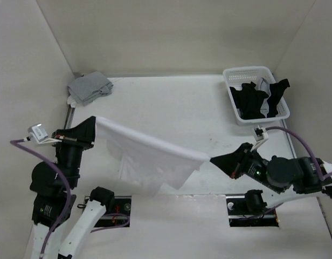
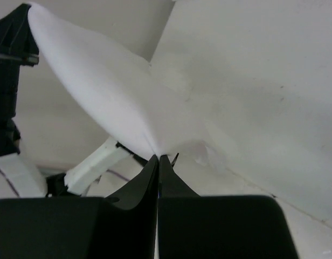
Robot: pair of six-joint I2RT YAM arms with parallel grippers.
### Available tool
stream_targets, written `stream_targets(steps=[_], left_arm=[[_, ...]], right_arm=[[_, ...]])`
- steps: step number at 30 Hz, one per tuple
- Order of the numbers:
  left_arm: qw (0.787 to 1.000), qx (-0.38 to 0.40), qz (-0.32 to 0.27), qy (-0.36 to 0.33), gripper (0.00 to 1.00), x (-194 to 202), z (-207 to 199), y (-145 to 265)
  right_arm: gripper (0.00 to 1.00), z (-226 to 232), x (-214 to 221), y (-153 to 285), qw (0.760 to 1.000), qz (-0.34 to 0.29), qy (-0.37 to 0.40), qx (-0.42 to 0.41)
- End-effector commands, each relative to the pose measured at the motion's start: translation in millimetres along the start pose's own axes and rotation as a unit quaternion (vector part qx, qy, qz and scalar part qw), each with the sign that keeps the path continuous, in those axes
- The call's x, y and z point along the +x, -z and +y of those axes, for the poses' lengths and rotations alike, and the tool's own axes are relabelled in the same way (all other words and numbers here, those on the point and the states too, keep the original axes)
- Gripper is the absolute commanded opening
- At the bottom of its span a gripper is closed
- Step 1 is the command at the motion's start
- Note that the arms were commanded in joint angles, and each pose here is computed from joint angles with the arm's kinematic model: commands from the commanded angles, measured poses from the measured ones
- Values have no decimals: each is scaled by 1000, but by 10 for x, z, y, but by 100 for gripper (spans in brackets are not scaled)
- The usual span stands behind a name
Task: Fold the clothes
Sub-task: Fold the tank top
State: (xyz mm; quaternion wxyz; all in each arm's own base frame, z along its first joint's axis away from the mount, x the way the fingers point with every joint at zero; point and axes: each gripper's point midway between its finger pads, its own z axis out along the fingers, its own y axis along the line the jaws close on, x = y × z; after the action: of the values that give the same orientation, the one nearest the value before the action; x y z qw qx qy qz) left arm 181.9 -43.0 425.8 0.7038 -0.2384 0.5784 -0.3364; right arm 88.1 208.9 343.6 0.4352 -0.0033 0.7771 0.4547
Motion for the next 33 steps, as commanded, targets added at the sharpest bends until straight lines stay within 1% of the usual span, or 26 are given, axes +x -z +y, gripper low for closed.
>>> stream_targets(steps=[1, 3, 6, 10, 11, 14, 17, 19, 21, 22, 27, 30, 33], left_arm=[[997, -64, 38, -37, 1, 155, 316, 113], [994, -81, 58, -38, 1, 319, 451, 92], [988, -115, 98, -41, 2, 695, 750, 21], [972, -179, 143, -58, 2, 1238, 1284, -157], [968, -191, 152, -59, 2, 1365, 1397, -236], [962, -216, 161, -49, 2, 1685, 1652, -569], [958, -232, 164, -46, 2, 1957, 1813, -999], [956, -236, 168, -51, 2, 2110, 1875, -1306], [952, -245, 176, -57, 2, 2270, 1976, -1531], [950, -248, 179, -60, 2, 2337, 2021, -1652], [944, -267, 184, -52, 2, 2473, 2333, -2146], [947, -262, 184, -35, 2, 2434, 2355, -2365], [951, -250, 180, -26, 2, 2368, 2274, -2460]], right_arm=[[0, -50, -29, 86, 999, -5, 41, 31], [1, -53, 25, 64, 998, 1, 45, 32], [1, -247, 145, -77, 998, 13, 38, 50], [1, -718, 401, -491, 996, 38, 31, 73], [1, -926, 418, -651, 995, 44, 27, 90], [0, -1521, 284, -1047, 991, 38, 3, 128], [0, -2079, -40, -1368, 982, 7, -4, 188], [1, -2297, -213, -1607, 977, 0, -6, 211], [1, -2449, -283, -1854, 975, 10, -8, 224], [1, -2564, -322, -2043, 973, 21, -8, 229], [0, -3060, -631, -2539, 965, 25, -23, 259], [0, -3099, -867, -2724, 966, 16, -23, 256], [0, -3029, -1020, -2752, 967, 9, -15, 255]])
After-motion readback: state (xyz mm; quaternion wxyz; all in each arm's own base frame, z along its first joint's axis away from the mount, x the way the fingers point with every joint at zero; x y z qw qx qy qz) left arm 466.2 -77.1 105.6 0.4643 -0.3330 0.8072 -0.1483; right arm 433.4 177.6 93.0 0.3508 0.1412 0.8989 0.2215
